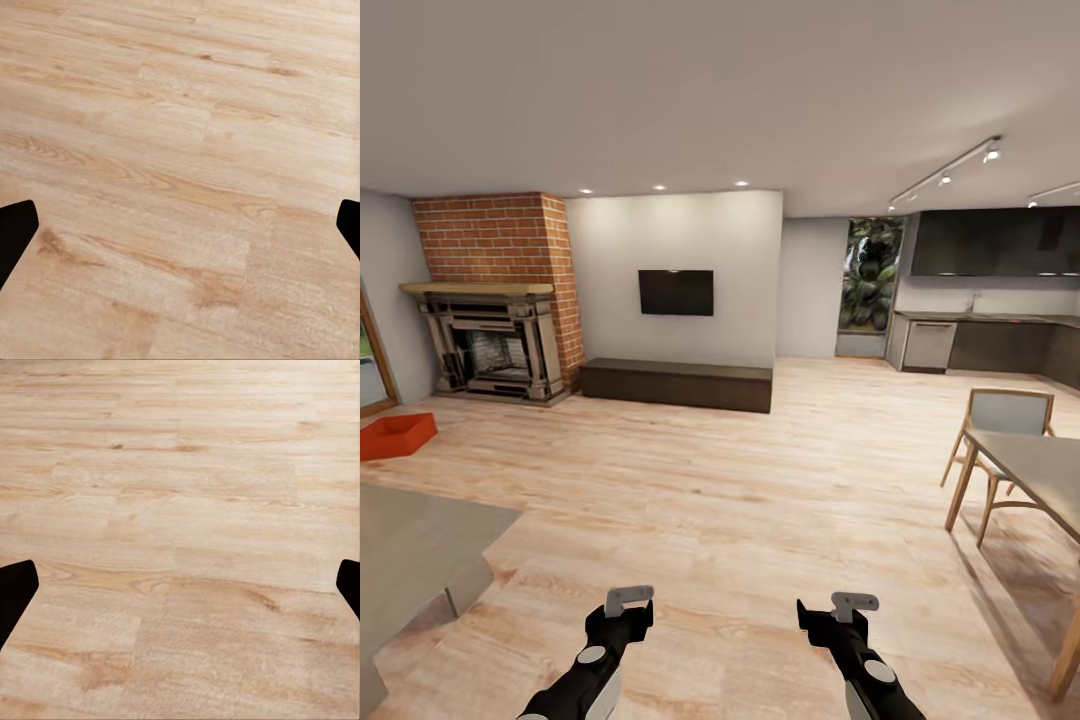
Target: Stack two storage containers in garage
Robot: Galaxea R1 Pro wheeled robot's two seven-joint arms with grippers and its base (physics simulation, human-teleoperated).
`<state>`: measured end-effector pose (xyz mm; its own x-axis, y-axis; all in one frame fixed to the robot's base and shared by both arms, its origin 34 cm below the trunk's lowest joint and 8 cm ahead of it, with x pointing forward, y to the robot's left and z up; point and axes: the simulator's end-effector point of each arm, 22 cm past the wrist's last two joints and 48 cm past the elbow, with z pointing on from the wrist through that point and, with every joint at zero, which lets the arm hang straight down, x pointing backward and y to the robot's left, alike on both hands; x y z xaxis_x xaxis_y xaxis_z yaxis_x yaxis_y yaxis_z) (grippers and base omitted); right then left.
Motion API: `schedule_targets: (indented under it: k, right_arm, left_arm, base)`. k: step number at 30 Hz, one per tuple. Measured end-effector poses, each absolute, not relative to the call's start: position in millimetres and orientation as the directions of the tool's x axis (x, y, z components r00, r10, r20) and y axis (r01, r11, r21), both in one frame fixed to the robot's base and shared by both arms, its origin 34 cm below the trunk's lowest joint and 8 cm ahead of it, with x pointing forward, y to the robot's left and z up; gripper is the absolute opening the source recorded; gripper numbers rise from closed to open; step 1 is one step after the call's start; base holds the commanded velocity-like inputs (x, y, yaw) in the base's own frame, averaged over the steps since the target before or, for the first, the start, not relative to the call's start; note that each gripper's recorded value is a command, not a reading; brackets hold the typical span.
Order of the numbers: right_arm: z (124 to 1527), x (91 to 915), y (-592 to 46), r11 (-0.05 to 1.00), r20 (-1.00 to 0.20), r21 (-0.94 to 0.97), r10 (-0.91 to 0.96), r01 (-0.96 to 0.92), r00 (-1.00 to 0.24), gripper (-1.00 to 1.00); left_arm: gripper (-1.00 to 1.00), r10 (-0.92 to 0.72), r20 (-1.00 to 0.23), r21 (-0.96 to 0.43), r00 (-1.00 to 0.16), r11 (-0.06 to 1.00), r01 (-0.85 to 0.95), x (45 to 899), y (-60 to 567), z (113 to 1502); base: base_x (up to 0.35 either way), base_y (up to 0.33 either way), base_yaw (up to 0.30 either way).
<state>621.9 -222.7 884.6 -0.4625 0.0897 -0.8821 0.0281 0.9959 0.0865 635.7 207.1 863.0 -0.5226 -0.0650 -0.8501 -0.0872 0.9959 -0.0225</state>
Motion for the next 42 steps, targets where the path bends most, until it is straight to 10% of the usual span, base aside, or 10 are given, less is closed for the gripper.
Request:
schedule_targets:
  k: [42]
  right_arm:
    - [884.6, 621.9, -222.7, 0.996, -0.882, 0.087, 0.090, 0.028, -0.463, 1.00]
  left_arm:
    - [1.00, -0.064, -0.850, -0.022, -0.523, 0.996, -0.087, 635.6, 208.1, 862.7]
  base:
    - [0.331, 0.000, 0.000]
